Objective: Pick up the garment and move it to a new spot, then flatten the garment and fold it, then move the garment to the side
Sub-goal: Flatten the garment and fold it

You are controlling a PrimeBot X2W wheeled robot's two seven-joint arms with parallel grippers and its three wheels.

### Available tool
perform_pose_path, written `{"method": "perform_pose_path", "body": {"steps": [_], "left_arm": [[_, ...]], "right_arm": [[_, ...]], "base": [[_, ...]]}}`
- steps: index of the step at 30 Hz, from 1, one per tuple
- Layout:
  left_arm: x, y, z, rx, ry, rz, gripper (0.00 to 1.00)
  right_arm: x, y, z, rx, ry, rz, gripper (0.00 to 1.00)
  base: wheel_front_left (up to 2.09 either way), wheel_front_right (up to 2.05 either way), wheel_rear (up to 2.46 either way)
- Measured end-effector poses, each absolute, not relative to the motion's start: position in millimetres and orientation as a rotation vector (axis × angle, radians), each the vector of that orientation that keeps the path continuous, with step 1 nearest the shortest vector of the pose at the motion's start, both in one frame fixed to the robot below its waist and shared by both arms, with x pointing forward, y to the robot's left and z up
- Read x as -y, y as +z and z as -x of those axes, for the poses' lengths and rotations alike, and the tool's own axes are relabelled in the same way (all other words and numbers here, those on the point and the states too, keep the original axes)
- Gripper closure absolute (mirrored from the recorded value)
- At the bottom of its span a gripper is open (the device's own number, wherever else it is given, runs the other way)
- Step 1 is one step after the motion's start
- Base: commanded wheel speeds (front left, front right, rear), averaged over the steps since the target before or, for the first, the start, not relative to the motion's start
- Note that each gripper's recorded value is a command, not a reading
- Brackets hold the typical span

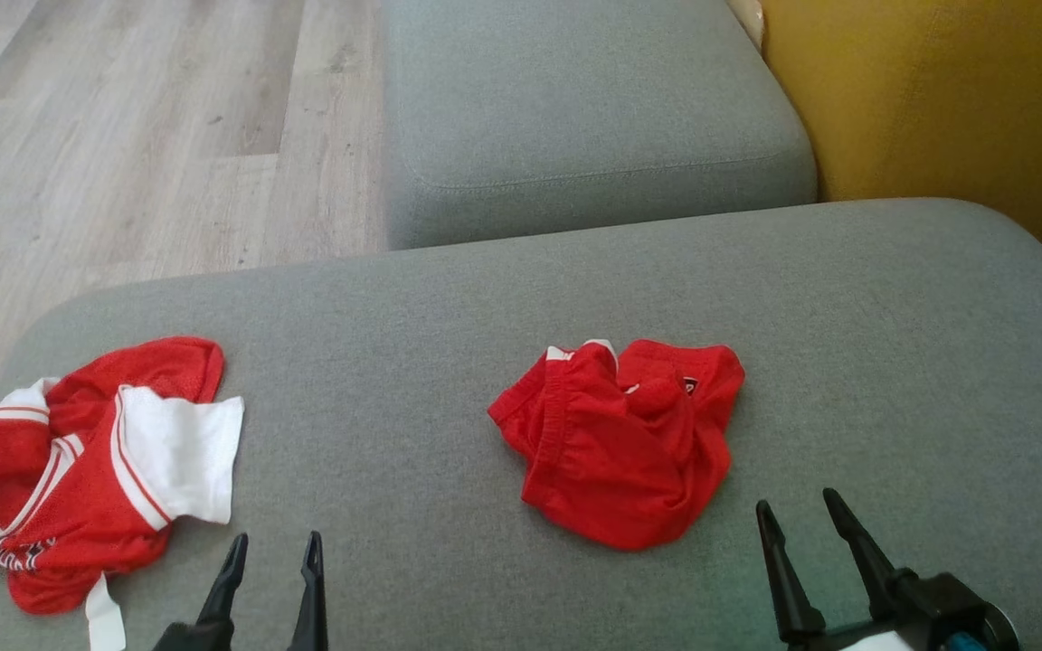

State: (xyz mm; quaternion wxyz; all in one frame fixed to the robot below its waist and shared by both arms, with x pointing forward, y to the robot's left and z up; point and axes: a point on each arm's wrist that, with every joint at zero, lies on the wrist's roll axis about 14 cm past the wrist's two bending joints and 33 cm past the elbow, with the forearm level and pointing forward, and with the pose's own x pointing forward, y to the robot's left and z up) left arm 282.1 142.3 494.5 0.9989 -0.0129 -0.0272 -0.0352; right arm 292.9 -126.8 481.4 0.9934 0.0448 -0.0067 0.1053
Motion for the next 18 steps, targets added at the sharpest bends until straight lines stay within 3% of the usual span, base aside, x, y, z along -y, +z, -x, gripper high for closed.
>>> {"method": "perform_pose_path", "body": {"steps": [18], "left_arm": [[-140.1,491.9,-289.6,0.041,-0.069,0.022,0.00]], "right_arm": [[131.7,476.2,-294.5,-0.006,0.194,-0.092,0.00]], "base": [[0.00,0.00,0.00]]}}
